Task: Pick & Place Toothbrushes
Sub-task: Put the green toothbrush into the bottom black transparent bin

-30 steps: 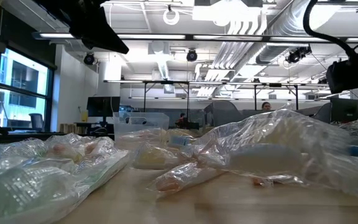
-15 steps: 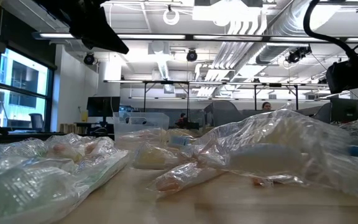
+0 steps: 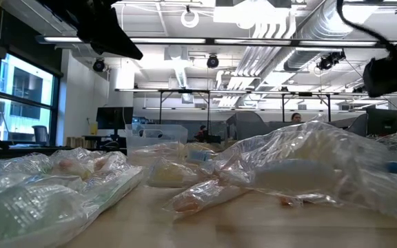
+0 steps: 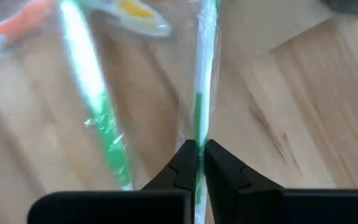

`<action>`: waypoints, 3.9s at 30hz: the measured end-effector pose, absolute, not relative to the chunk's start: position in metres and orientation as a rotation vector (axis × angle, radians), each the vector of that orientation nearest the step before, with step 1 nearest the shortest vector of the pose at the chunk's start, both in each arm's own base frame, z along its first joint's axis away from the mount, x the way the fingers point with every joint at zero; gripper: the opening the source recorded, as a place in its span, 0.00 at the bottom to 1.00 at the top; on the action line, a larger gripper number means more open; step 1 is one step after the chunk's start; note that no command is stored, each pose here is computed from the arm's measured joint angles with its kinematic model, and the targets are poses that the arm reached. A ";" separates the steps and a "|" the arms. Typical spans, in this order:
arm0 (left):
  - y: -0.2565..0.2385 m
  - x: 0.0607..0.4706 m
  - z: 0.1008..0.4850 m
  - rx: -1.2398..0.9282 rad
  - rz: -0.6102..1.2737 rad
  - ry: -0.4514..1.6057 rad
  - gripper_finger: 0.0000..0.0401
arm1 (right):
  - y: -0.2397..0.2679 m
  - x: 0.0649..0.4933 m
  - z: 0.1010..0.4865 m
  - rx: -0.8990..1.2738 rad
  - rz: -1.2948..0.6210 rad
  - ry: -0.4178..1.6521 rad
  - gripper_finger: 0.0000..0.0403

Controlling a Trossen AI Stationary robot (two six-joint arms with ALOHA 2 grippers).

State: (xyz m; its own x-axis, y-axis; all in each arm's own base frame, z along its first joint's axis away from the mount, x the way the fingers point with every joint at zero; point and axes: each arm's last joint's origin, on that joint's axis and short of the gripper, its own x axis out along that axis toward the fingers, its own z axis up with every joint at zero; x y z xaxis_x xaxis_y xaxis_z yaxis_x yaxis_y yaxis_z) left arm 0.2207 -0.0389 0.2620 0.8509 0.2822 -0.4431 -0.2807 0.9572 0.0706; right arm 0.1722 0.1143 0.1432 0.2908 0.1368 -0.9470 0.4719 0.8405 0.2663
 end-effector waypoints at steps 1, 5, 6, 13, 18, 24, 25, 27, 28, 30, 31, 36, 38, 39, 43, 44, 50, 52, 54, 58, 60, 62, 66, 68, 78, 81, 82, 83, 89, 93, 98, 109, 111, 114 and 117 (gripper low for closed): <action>-0.039 0.221 0.262 0.004 0.296 0.467 0.03 | 0.114 0.171 0.146 0.577 -0.225 1.274 0.03; -0.039 0.221 0.262 0.006 0.296 0.468 0.03 | 0.114 0.169 0.154 0.593 -0.195 1.248 0.03; -0.039 0.221 0.262 0.006 0.296 0.469 0.03 | 0.114 0.167 0.156 0.591 -0.186 1.243 0.02; -0.039 0.221 0.262 0.007 0.295 0.471 0.03 | 0.113 0.163 0.170 0.606 -0.121 1.179 0.02; -0.039 0.221 0.262 0.005 0.291 0.472 0.03 | 0.112 0.162 0.184 0.647 -0.062 1.090 0.02; -0.039 0.221 0.262 0.005 0.290 0.472 0.03 | 0.110 0.167 0.205 0.601 -0.018 0.838 0.02; -0.039 0.221 0.262 0.005 0.290 0.472 0.03 | 0.110 0.168 0.208 0.581 -0.023 0.785 0.02; -0.039 0.221 0.262 0.005 0.291 0.472 0.03 | 0.108 0.170 0.214 0.535 -0.033 0.695 0.02; -0.039 0.221 0.262 0.005 0.291 0.472 0.03 | 0.108 0.170 0.217 0.509 -0.039 0.658 0.02; -0.039 0.221 0.262 0.005 0.291 0.472 0.03 | 0.107 0.172 0.221 0.454 -0.055 0.595 0.02; -0.039 0.221 0.262 0.005 0.291 0.472 0.03 | 0.106 0.172 0.222 0.426 -0.069 0.568 0.02; -0.039 0.221 0.262 0.005 0.293 0.471 0.03 | 0.100 0.177 0.226 0.314 -0.156 0.472 0.02; -0.039 0.221 0.262 0.006 0.293 0.471 0.03 | 0.096 0.179 0.227 0.277 -0.205 0.445 0.02; -0.039 0.221 0.262 0.006 0.293 0.471 0.03 | 0.094 0.180 0.228 0.260 -0.226 0.431 0.02; -0.039 0.221 0.262 0.006 0.293 0.471 0.03 | 0.085 0.186 0.231 0.190 -0.302 0.383 0.02; -0.039 0.221 0.262 0.005 0.294 0.471 0.03 | 0.082 0.187 0.232 0.171 -0.319 0.372 0.02; -0.039 0.221 0.262 0.006 0.295 0.471 0.03 | 0.070 0.198 0.231 0.087 -0.356 0.372 0.02; -0.039 0.221 0.262 0.006 0.296 0.470 0.03 | 0.066 0.202 0.228 0.068 -0.363 0.393 0.02; -0.039 0.221 0.262 0.006 0.297 0.470 0.03 | 0.062 0.205 0.225 0.046 -0.375 0.414 0.02; -0.039 0.221 0.262 0.006 0.297 0.470 0.03 | 0.053 0.214 0.214 0.022 -0.383 0.478 0.02; -0.039 0.221 0.262 0.006 0.296 0.471 0.03 | 0.048 0.219 0.208 0.027 -0.384 0.513 0.02; -0.039 0.221 0.262 0.006 0.296 0.471 0.03 | 0.044 0.223 0.201 0.030 -0.379 0.556 0.02; -0.039 0.221 0.262 0.006 0.296 0.471 0.03 | 0.035 0.228 0.188 0.044 -0.364 0.646 0.02; -0.039 0.221 0.262 0.006 0.296 0.471 0.03 | 0.031 0.229 0.183 0.052 -0.355 0.691 0.02; -0.039 0.221 0.262 0.007 0.295 0.471 0.03 | 0.017 0.224 0.172 0.163 -0.361 0.835 0.02; -0.039 0.221 0.262 0.007 0.295 0.472 0.03 | 0.015 0.223 0.171 0.190 -0.336 0.854 0.02; -0.039 0.221 0.262 0.006 0.295 0.471 0.03 | 0.015 0.224 0.171 0.198 -0.327 0.857 0.02; -0.039 0.221 0.262 0.007 0.295 0.471 0.03 | 0.014 0.224 0.171 0.206 -0.317 0.860 0.02; -0.039 0.221 0.262 0.005 0.291 0.473 0.03 | 0.015 0.224 0.171 0.213 -0.299 0.864 0.12; -0.039 0.221 0.262 0.005 0.291 0.472 0.03 | 0.015 0.224 0.171 0.203 -0.294 0.864 0.22; -0.039 0.221 0.262 0.005 0.291 0.473 0.03 | 0.015 0.223 0.176 0.206 -0.279 0.832 0.32; -0.039 0.220 0.261 0.008 0.293 0.476 0.03 | 0.015 0.211 0.206 0.278 -0.213 0.687 0.30; -0.039 0.220 0.261 0.009 0.294 0.479 0.03 | 0.017 0.209 0.213 0.298 -0.166 0.649 0.28; -0.039 0.220 0.261 0.010 0.297 0.479 0.03 | 0.021 0.205 0.221 0.314 -0.100 0.617 0.24; -0.039 0.220 0.261 0.010 0.297 0.479 0.03 | 0.026 0.200 0.228 0.315 -0.060 0.578 0.20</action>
